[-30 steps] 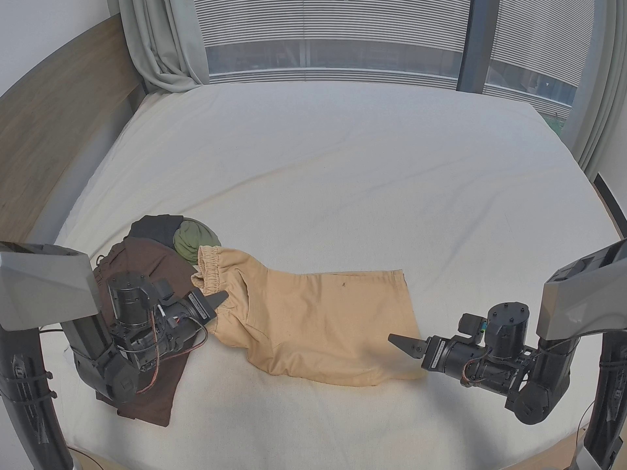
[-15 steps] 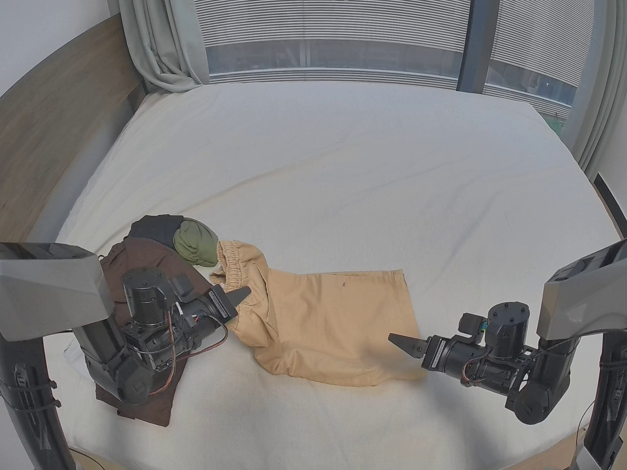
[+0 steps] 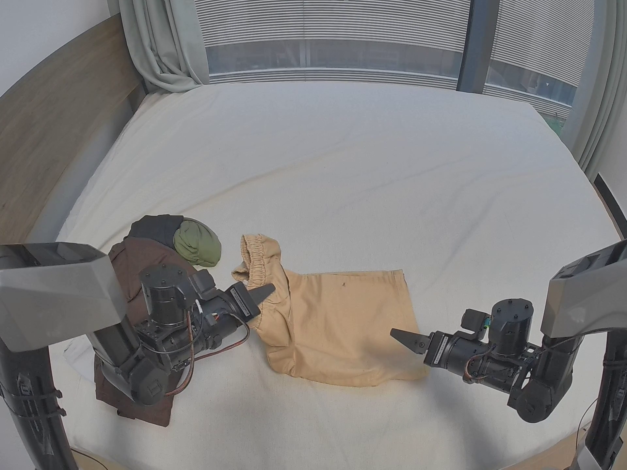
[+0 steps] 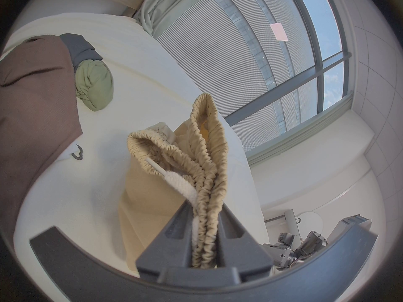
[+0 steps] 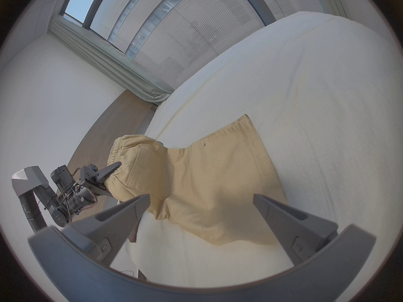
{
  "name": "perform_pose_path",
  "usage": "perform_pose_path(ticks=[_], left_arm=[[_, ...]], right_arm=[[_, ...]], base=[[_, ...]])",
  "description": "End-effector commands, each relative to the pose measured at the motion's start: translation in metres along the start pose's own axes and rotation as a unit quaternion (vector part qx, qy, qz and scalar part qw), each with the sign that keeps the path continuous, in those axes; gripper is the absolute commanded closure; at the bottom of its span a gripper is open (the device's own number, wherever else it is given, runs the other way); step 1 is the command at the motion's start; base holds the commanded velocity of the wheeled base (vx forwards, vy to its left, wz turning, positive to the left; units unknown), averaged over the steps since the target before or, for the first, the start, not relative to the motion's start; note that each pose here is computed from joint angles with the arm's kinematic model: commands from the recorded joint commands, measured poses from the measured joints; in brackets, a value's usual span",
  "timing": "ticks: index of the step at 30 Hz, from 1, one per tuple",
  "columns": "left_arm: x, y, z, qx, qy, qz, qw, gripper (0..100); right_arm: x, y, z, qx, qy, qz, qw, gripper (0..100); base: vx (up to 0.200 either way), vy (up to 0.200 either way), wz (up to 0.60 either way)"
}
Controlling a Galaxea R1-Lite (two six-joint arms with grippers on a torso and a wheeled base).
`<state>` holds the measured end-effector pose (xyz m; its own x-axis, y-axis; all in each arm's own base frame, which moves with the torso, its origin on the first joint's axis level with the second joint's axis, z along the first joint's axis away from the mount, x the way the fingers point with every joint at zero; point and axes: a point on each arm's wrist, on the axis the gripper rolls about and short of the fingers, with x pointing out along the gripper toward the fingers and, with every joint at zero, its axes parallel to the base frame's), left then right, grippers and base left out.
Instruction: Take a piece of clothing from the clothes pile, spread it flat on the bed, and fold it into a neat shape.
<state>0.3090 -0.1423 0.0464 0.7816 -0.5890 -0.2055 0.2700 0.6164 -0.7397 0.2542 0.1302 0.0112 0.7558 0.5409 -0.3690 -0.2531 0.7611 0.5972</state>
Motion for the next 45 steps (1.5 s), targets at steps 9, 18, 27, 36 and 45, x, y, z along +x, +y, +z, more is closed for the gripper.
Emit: perform_pose_path(ticks=[9,18,27,36,45], left_arm=[[0.014,-0.019,-0.012,0.007,0.015,-0.023,0.9996,100],[0.025,-0.030,-0.016,0.012,0.018,-0.030,0.9993,100],[0.035,-0.037,-0.020,0.014,0.027,-0.037,0.9989,100],[0.056,-0.039,-0.036,0.017,0.048,-0.040,0.9979,100],[0.074,-0.040,-0.061,0.020,0.080,-0.038,0.9959,100]], right_arm=[[-0.004,0.005,0.011,-0.002,-0.020,0.010,0.9997,0],[-0.003,0.000,0.019,0.001,-0.037,0.006,0.9993,0],[-0.003,-0.002,0.027,0.002,-0.053,0.005,0.9986,0],[-0.007,-0.004,0.043,0.003,-0.085,0.004,0.9964,0],[-0.007,-0.008,0.049,0.005,-0.096,0.001,0.9954,0]], base=[[0.000,0.000,0.00],[0.000,0.000,0.00],[0.000,0.000,0.00],[0.000,0.000,0.00],[0.000,0.000,0.00]])
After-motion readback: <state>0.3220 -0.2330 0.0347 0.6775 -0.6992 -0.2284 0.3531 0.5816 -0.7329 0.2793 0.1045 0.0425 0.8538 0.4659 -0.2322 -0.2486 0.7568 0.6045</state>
